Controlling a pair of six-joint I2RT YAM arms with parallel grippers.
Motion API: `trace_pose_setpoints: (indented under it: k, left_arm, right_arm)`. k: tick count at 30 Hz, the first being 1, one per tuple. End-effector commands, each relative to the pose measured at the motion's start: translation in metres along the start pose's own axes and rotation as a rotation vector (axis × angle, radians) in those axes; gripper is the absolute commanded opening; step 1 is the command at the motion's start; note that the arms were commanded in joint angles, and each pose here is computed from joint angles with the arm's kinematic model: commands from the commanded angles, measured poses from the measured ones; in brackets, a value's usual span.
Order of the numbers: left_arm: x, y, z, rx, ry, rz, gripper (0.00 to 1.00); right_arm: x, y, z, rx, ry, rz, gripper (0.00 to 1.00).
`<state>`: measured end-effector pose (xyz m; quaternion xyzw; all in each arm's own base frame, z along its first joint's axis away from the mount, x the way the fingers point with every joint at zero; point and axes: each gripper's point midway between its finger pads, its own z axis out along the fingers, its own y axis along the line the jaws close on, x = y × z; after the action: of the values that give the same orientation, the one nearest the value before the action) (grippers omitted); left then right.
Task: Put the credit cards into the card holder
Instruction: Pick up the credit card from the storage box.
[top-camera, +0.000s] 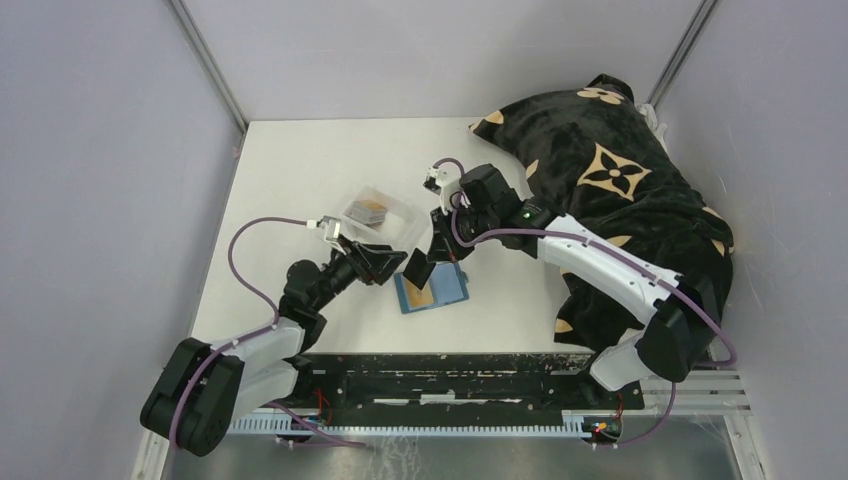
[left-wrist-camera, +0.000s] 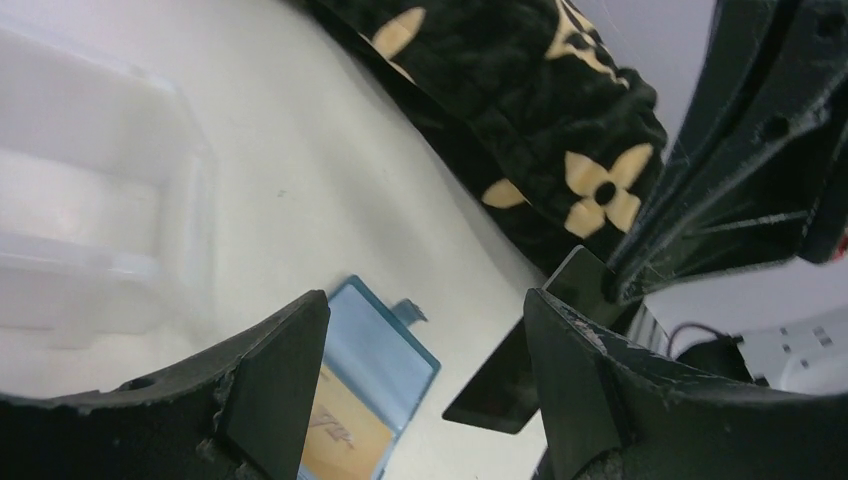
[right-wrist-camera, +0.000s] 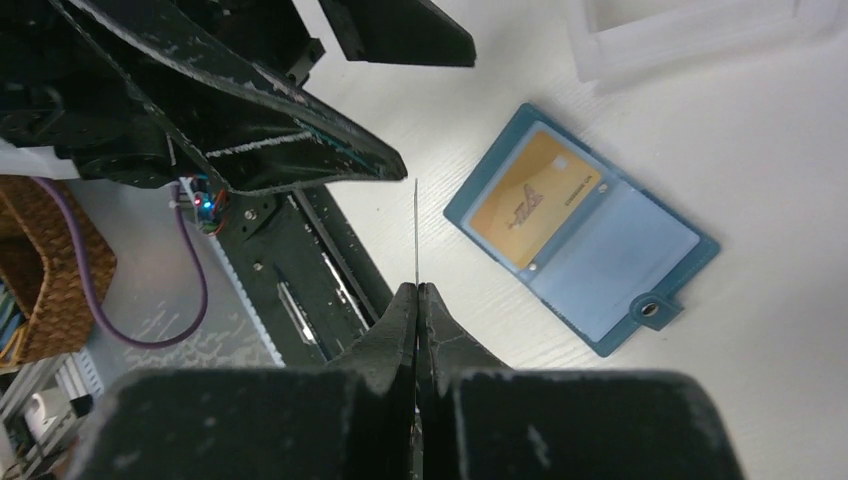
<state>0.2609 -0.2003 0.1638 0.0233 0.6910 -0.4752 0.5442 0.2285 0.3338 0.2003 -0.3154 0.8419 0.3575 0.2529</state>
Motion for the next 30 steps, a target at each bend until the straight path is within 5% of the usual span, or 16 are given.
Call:
trace_pose_setpoints:
  k: [1,24,30]
  left_arm:
    - [0.007,-0.042,-0.002,0.216,0.041,0.112,0.79]
    - [0.037,-0.058,-0.012,0.356,0.164,0.11,0.72]
    - [0.042,-0.066,-0.013,0.412,0.192,0.089,0.64]
  right_arm:
    - [-0.006,0.014,-0.012,-0.081,-0.052,0.025,0.01]
    - [0.006,0.011,-0.001,-0.202,-0.016,0.124,0.01]
    - [0.011,0.006,0.009,-0.208,0.02,0.137,0.01]
